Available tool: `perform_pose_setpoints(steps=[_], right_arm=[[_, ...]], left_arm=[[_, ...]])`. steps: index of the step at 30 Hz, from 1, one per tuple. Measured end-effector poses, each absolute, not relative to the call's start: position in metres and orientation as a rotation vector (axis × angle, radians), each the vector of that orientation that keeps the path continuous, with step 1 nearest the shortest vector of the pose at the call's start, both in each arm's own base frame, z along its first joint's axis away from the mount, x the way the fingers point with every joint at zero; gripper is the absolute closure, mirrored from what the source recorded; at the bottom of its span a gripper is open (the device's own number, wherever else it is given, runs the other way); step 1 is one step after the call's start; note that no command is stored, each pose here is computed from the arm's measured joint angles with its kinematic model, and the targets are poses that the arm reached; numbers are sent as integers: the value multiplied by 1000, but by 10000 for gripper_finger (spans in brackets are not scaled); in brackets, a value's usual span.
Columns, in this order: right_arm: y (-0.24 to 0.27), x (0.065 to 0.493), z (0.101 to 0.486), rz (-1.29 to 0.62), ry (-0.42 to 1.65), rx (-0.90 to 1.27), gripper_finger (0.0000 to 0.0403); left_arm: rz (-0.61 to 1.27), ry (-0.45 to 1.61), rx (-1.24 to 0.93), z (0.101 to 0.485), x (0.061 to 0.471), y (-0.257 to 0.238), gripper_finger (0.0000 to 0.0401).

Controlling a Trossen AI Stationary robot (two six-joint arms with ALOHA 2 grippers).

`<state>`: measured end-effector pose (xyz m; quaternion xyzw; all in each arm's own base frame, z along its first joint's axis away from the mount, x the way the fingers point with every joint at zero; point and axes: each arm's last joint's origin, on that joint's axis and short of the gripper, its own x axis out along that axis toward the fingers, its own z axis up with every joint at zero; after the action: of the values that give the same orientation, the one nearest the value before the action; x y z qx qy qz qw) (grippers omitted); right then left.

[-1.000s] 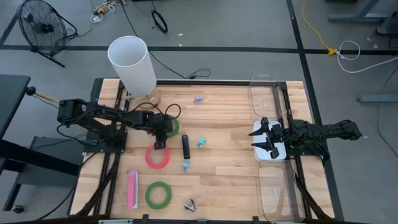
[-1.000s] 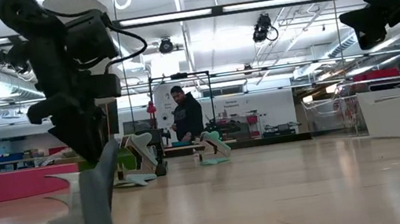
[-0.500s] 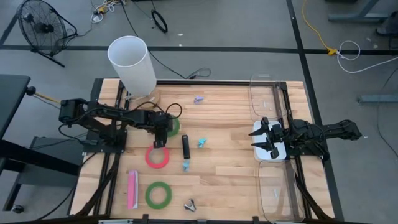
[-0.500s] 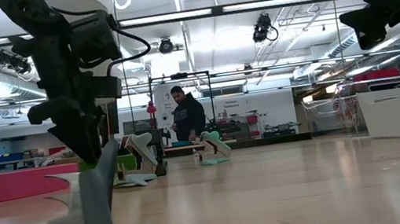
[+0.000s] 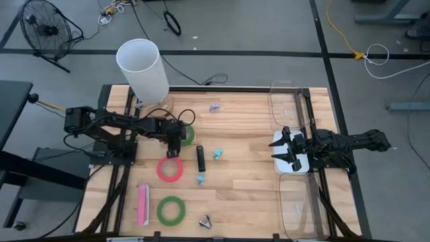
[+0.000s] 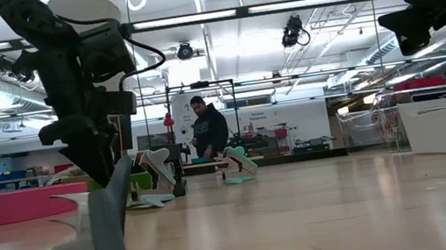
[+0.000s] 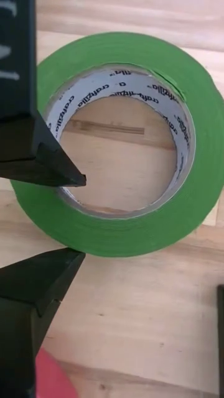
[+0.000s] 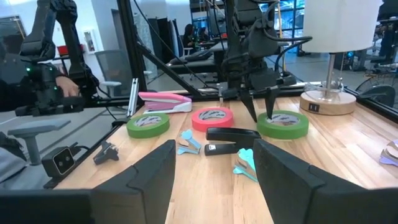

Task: Pick and place Stapler, Stapler remover, tape
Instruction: Put the top green masking tape into the top transparent bin

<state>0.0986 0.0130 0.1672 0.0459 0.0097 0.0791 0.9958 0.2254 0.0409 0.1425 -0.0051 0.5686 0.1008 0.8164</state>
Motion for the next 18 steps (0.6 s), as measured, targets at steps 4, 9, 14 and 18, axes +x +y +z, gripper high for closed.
perform_pose_setpoints(steps=[4,9,14,18], right_arm=[[13,99,167,162,20,92,185],[13,99,167,161,19,92,185],[13,99,167,162,20,92,185],[13,99,167,162,20,92,185]], left_arm=[[219,1218,-8,140,227,41,224],[221,1210,-11,140,227,42,227],[225,1195,-15,140,229,42,290],[228,1186,-23,140,230,42,325]])
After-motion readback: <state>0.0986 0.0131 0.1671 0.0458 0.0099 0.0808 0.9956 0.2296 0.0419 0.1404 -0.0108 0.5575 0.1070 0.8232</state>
